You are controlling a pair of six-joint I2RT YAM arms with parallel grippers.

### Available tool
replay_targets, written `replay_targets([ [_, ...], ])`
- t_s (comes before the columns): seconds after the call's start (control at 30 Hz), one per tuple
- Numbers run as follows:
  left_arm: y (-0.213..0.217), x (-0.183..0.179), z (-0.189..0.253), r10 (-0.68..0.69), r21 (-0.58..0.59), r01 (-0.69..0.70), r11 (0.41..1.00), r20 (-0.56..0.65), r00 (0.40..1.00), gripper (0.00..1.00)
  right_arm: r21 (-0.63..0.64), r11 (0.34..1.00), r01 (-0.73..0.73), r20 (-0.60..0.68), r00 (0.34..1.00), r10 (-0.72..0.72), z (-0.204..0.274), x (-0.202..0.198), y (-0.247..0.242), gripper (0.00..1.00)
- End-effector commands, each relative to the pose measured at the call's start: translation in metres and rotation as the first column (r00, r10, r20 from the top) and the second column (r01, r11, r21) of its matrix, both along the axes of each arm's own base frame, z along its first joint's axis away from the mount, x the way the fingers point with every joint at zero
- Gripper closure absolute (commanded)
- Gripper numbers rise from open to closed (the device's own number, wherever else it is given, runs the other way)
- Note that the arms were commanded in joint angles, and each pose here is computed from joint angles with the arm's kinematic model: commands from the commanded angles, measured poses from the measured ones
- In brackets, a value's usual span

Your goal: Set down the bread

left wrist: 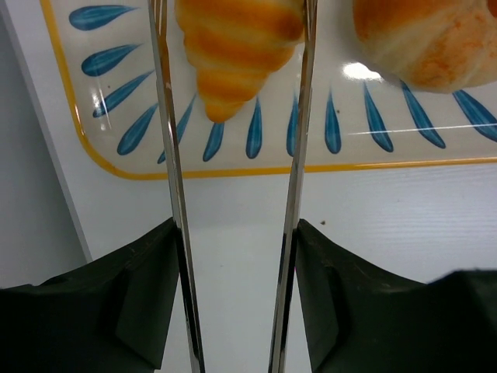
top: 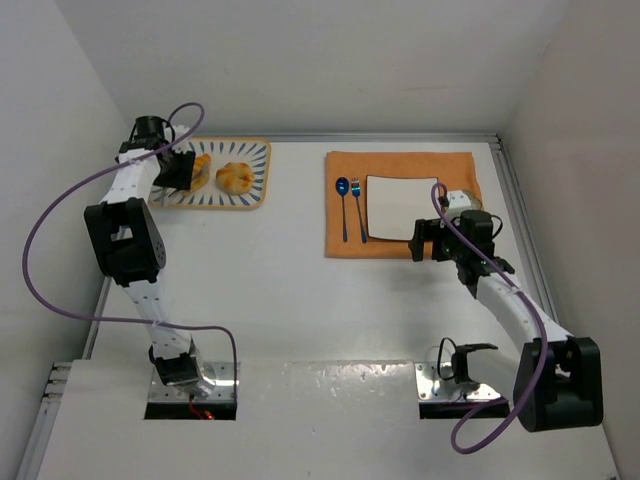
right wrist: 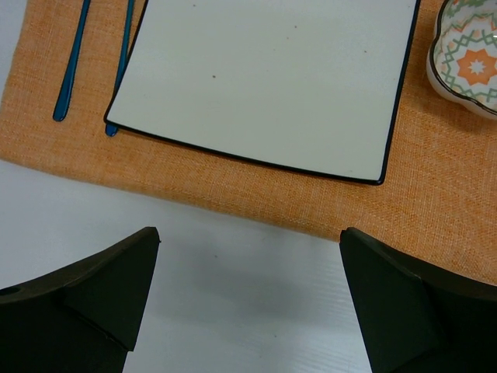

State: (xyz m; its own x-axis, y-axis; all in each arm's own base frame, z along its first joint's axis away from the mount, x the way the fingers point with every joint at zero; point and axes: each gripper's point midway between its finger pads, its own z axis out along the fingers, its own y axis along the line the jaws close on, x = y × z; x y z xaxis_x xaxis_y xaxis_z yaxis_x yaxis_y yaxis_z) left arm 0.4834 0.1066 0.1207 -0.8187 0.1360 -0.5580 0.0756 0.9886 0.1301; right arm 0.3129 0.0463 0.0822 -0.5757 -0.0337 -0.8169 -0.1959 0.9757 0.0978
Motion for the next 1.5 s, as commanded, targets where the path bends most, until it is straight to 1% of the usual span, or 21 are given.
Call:
replay_targets([
  [0.0,0.019,0.019,0.015,0.029,0.037,-0.032,0.999,0.083,0.996,0.38,-0.025,1.0,0.003,0.071,0.998,-0.001,0.022,0.011,-0.001,0.0],
  [0.1,0.021,0.03,0.023,0.028,0.045,-0.034,0.998,0.123,0.992,0.37,-0.023,1.0,0.0,0.067,0.998,0.002,0.022,0.012,0.001,0.0],
  [0.27,0.018,0.034,0.017,0.015,0.026,-0.018,0.999,0.116,0.993,0.33,-0.024,1.0,-0.02,0.062,0.998,0.021,0.023,0.014,0.008,0.0],
  [0.4,0.022,0.031,0.003,0.044,0.006,-0.044,0.999,0.09,0.995,0.33,-0.031,0.999,-0.022,0.064,0.998,0.024,0.025,0.015,0.007,0.0],
  [0.47,0.022,0.031,0.003,0.053,-0.001,-0.053,0.999,0.09,0.995,0.33,-0.036,0.999,-0.028,0.06,0.998,0.03,0.024,0.015,0.008,0.0],
  [0.57,0.023,0.035,0.001,0.06,-0.006,-0.06,0.998,0.092,0.994,0.32,-0.036,0.999,-0.028,0.06,0.998,0.03,0.024,0.016,0.008,0.0],
  [0.6,0.024,0.04,0.006,0.06,-0.003,-0.06,0.998,0.113,0.992,0.32,-0.036,0.999,-0.028,0.057,0.998,0.03,0.023,0.016,0.008,0.0],
  [0.63,0.024,0.04,0.001,0.06,-0.004,-0.06,0.998,0.103,0.993,0.32,-0.036,0.999,-0.035,0.057,0.998,0.037,0.024,0.017,0.011,0.0],
  [0.7,0.026,0.046,0.005,0.072,-0.001,-0.073,0.997,0.119,0.99,0.3,-0.036,0.999,-0.037,0.057,0.998,0.039,0.024,0.017,0.011,0.0],
  [0.73,0.027,0.048,0.0,0.072,-0.001,-0.073,0.997,0.116,0.991,0.29,-0.033,0.999,-0.037,0.054,0.998,0.039,0.024,0.017,0.012,0.0],
  [0.9,0.032,0.057,0.0,0.09,0.008,-0.092,0.996,0.128,0.988,0.29,-0.038,0.998,-0.054,0.05,0.997,0.056,0.024,0.018,0.016,0.0],
  [1.1,0.042,0.057,0.004,0.128,-0.007,-0.128,0.992,0.138,0.982,0.28,-0.04,0.997,-0.06,0.055,0.997,0.062,0.026,0.019,0.018,0.0],
  [1.17,0.034,0.049,-0.008,0.123,-0.039,-0.12,0.992,0.098,0.988,0.27,-0.042,0.997,-0.062,0.054,0.996,0.064,0.025,0.019,0.019,0.0],
  [1.2,0.033,0.047,-0.003,0.132,-0.046,-0.128,0.991,0.1,0.986,0.27,-0.04,0.997,-0.06,0.057,0.996,0.062,0.026,0.019,0.018,0.0],
  [1.23,0.029,0.043,-0.01,0.134,-0.067,-0.129,0.989,0.079,0.988,0.27,-0.044,0.997,-0.065,0.031,0.997,0.066,0.022,0.013,0.019,0.0],
  [1.3,0.026,0.032,-0.011,0.142,-0.076,-0.138,0.987,0.053,0.988,0.29,-0.046,0.997,-0.062,0.031,0.997,0.064,0.021,0.013,0.018,0.0],
  [1.4,0.019,0.024,-0.014,0.139,-0.105,-0.135,0.985,0.024,0.99,0.38,-0.044,0.997,-0.062,0.037,0.997,0.064,0.022,0.012,0.019,0.0],
  [1.47,0.017,0.022,-0.008,0.132,-0.112,-0.128,0.985,0.034,0.991,0.45,-0.047,0.997,-0.061,0.033,0.997,0.063,0.02,0.012,0.018,0.0],
])
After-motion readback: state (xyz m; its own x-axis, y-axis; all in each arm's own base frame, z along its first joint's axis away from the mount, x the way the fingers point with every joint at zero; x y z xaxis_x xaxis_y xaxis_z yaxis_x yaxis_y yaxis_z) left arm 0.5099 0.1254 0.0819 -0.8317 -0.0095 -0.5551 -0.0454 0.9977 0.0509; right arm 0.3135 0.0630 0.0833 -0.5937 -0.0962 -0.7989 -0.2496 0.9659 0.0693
